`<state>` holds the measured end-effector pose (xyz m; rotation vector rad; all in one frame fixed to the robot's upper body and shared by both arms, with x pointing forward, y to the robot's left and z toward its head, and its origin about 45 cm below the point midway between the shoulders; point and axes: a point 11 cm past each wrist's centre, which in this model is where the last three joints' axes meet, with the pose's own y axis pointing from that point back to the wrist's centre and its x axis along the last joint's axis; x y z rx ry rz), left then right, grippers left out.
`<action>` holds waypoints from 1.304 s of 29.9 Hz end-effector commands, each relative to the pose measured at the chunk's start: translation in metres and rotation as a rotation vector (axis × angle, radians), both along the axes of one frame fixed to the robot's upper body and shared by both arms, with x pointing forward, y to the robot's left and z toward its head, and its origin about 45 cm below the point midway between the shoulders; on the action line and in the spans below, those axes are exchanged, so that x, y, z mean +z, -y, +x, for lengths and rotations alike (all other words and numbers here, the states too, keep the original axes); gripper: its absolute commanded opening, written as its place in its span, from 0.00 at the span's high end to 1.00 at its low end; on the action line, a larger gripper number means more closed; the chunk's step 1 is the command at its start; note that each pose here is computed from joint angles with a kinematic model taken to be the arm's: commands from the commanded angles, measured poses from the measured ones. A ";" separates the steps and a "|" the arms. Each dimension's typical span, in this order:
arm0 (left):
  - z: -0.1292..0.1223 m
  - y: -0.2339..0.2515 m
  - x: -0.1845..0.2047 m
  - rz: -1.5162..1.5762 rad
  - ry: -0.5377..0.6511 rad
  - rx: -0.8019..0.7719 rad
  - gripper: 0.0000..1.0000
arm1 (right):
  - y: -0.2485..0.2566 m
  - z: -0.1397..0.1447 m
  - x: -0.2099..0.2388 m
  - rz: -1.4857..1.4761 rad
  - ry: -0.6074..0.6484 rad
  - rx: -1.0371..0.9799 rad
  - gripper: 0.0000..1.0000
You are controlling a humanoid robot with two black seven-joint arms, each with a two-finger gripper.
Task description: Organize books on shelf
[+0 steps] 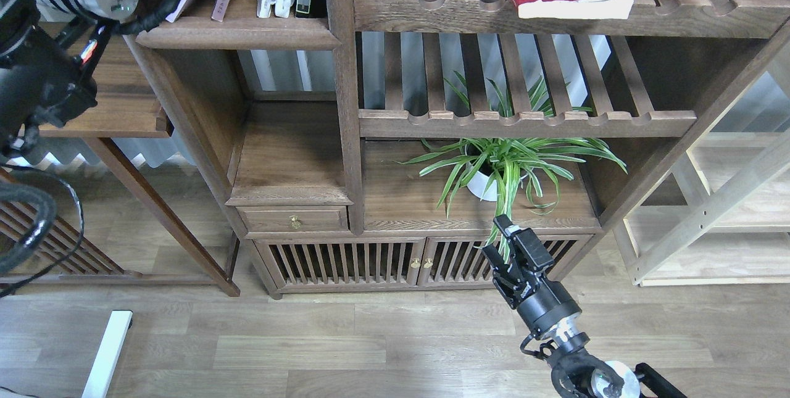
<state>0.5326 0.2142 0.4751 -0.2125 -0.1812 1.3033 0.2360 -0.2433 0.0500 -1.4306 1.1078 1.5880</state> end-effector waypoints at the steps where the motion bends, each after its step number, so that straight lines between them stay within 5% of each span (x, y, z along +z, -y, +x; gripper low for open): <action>1: -0.001 0.002 0.010 -0.021 0.009 -0.013 0.59 | 0.005 0.002 0.003 -0.007 0.011 -0.005 0.05; 21: -0.032 0.002 0.010 -0.065 0.057 -0.259 0.03 | 0.095 0.055 0.059 0.050 0.178 -0.309 0.01; 32: -0.069 -0.017 0.022 -0.060 0.144 -0.544 0.01 | 0.093 0.064 0.075 0.093 0.226 -0.324 0.02; 39: -0.078 -0.040 -0.016 -0.233 0.093 -0.540 0.01 | 0.088 0.080 0.096 0.103 0.285 -0.301 0.02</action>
